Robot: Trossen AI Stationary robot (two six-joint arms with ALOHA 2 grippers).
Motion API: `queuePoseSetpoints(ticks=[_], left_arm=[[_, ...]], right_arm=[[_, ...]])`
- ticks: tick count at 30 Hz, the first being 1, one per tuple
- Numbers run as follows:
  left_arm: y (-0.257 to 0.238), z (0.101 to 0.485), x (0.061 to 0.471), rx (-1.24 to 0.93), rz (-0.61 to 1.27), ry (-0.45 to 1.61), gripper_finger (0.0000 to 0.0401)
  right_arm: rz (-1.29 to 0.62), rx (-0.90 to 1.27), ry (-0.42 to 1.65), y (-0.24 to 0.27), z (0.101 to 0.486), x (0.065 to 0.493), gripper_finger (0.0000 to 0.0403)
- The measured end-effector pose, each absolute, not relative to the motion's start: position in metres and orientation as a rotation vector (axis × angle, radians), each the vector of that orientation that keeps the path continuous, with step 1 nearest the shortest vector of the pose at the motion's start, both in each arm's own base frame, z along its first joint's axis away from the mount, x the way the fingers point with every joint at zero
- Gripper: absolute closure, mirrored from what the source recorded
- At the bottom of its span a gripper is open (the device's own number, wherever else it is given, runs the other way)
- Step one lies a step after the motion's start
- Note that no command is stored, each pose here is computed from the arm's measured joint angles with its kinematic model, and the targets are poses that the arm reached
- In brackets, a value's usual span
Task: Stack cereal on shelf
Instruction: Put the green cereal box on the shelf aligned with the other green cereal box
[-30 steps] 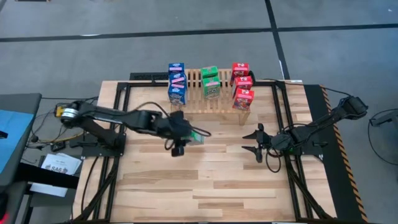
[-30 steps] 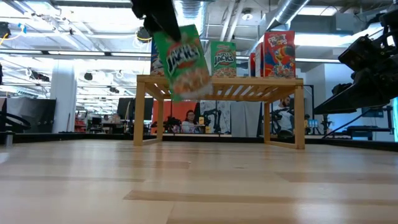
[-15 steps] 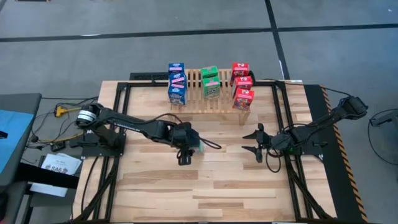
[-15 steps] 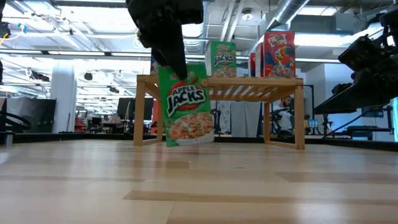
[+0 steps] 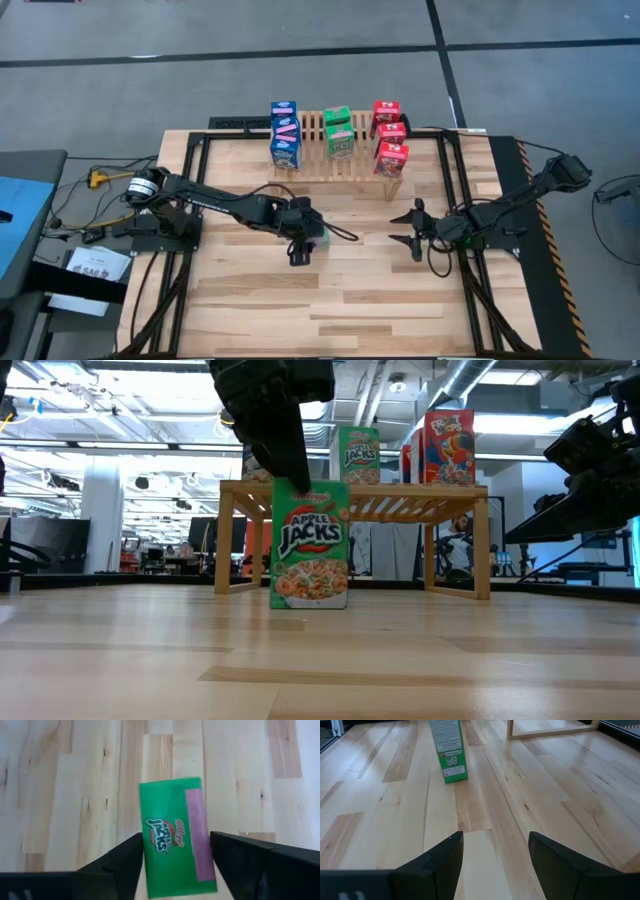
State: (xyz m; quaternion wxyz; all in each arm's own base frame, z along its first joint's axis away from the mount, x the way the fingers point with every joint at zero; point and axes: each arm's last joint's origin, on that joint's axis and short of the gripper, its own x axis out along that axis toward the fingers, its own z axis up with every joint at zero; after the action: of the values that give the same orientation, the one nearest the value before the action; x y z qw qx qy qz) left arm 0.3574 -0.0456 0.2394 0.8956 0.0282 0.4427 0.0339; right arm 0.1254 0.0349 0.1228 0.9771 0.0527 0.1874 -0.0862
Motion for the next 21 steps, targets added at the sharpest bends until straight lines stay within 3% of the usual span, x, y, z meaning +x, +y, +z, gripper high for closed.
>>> queuePoseSetpoints(ticks=[9, 21], left_arm=[[-0.045, 0.246, 0.353, 0.094, 0.069, 0.911, 0.0108], [-0.041, 0.309, 0.287, 0.126, 0.017, 0.669, 0.0094]], right_arm=[[-0.174, 0.106, 0.378, 0.035, 0.123, 0.125, 0.0152], [-0.173, 0.105, 0.379, 0.035, 0.123, 0.125, 0.0152]])
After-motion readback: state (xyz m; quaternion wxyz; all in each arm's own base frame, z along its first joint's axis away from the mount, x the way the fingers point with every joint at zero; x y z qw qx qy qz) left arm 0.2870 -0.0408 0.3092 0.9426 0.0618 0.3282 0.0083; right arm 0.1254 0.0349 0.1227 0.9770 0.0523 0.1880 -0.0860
